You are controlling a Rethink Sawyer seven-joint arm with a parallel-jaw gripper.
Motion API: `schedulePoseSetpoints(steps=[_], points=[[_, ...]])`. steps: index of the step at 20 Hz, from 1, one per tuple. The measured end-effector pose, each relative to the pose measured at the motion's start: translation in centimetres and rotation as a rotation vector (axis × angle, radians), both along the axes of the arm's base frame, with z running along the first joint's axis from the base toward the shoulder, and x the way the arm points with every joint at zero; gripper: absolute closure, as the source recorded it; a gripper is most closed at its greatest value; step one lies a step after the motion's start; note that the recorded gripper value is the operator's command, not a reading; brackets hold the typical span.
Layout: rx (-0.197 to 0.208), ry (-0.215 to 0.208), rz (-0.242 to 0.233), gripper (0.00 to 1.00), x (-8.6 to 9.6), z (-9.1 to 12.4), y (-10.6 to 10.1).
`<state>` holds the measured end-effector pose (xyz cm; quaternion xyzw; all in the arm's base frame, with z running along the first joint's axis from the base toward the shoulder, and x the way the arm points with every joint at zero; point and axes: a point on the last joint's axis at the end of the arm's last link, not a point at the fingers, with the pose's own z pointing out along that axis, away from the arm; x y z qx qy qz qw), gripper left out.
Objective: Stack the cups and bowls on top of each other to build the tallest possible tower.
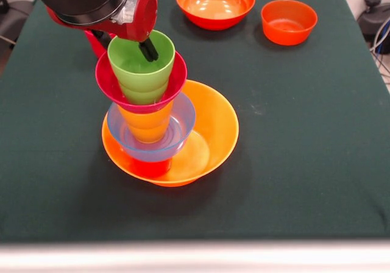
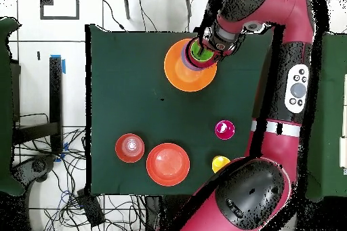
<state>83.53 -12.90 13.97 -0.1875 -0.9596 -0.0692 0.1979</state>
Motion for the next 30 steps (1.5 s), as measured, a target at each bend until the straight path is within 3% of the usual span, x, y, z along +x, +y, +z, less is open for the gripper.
schedulePoseSetpoints(steps=[11,20,30], points=[[-0.01,-0.013,0.001,0.0,0.3,1.2,0.0],[-0.03,-0.009,-0.004,0.0,1.2,5.2,1.1],[-0.047,0.012,-0.004,0.0,2.0,8.1,3.4]])
